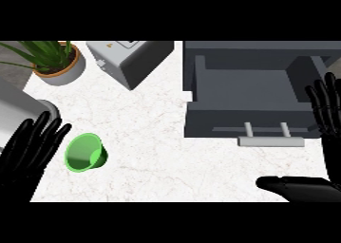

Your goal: Pick up the cup, place it into the drawer and close the drawer

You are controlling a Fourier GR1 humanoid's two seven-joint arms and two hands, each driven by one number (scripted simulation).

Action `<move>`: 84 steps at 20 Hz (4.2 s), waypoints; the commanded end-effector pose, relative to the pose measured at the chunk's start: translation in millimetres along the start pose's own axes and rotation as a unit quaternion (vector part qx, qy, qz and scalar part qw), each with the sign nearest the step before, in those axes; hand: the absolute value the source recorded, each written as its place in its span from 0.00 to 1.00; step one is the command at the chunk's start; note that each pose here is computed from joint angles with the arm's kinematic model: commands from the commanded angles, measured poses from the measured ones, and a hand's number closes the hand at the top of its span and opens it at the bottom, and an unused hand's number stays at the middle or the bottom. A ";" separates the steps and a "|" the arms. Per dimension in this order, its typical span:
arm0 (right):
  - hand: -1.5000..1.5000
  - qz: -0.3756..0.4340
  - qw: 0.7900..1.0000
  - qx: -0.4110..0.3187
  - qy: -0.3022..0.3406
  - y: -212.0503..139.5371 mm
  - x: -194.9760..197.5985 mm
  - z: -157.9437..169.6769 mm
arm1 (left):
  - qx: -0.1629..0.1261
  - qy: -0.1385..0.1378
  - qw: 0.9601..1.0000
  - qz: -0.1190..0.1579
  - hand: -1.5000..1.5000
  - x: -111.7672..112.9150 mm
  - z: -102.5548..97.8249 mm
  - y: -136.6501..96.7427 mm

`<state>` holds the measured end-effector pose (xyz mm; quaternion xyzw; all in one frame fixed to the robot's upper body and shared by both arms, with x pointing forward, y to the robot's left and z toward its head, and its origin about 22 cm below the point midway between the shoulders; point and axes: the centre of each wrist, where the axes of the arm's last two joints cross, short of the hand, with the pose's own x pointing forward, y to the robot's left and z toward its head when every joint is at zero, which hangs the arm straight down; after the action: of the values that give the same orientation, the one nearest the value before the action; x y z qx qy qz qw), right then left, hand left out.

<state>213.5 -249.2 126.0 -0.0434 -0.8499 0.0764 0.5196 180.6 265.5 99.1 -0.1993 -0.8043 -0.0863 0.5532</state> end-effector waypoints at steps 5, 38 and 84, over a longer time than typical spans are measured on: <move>0.00 0.000 1.000 0.017 0.011 -10.4 -18.7 14.9 | 0.011 0.039 0.998 0.047 0.00 -17.7 41.5 43.9; 0.00 0.000 1.000 0.024 0.000 -0.4 -4.3 -8.8 | 0.139 0.123 0.982 -0.047 0.00 -193.5 97.7 141.7; 0.00 -0.013 0.999 0.038 0.004 -9.5 -20.0 -19.5 | 0.043 0.055 0.985 0.160 1.00 -238.5 32.4 94.1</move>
<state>237.9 -261.7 110.2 -0.0128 -0.8420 0.1028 0.5294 261.3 317.5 -141.3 -0.1772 -0.7147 -0.0159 0.6764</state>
